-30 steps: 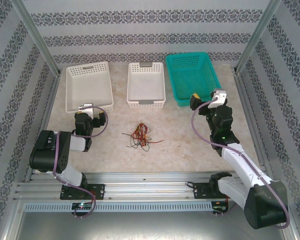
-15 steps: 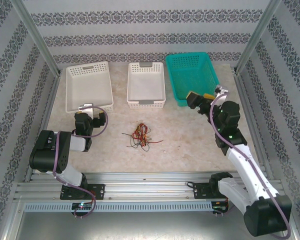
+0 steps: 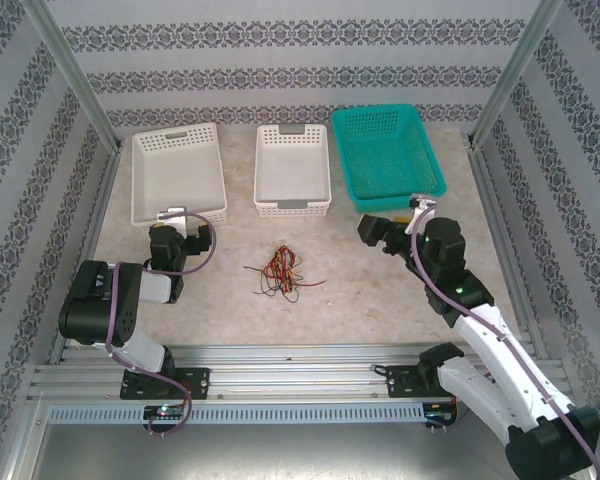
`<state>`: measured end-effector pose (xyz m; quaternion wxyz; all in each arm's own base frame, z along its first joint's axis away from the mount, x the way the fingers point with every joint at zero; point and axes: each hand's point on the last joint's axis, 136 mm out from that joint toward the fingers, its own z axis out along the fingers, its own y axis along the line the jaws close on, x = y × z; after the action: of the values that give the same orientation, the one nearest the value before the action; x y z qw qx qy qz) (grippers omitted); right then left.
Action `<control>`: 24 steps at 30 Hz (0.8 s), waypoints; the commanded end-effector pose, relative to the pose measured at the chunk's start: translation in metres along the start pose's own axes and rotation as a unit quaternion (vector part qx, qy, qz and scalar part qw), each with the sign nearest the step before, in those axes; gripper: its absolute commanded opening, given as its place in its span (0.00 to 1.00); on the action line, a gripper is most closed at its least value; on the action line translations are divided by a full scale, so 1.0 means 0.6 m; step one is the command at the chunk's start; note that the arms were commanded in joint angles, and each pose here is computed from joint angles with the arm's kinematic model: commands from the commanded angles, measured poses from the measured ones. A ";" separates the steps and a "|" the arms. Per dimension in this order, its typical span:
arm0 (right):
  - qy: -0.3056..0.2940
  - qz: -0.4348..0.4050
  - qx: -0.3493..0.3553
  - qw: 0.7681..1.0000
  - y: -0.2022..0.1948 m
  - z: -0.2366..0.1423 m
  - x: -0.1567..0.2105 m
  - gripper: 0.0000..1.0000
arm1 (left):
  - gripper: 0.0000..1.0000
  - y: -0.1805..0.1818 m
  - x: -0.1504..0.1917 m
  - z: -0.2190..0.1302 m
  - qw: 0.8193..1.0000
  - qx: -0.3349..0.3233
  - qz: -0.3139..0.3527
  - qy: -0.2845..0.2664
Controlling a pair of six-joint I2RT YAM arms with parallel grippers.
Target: Untangle the cables
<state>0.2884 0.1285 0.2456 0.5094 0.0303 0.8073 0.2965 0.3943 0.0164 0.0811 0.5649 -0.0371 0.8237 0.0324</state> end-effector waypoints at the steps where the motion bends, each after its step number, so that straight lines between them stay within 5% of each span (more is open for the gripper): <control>1: 0.037 -0.033 0.034 0.998 -0.013 -0.004 0.048 0.98 | 1.00 -0.007 -0.014 0.005 1.000 0.010 0.012 -0.010; 9: 0.093 -0.078 0.031 0.992 0.030 -0.018 0.128 0.98 | 1.00 -0.005 -0.022 0.000 1.000 0.007 0.011 -0.014; 16: 0.128 -0.086 0.017 0.988 0.059 -0.019 0.164 0.98 | 1.00 0.006 -0.096 -0.044 1.000 -0.013 -0.015 -0.008; 24: 0.121 -0.074 0.005 0.990 0.078 -0.023 0.157 0.98 | 1.00 -0.054 -0.183 -0.149 0.991 0.108 -0.077 0.014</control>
<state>0.2179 0.1943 0.1889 0.4188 -0.0774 0.8685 0.2537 0.3766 0.0025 0.2309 0.6200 -0.0525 0.7822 -0.0317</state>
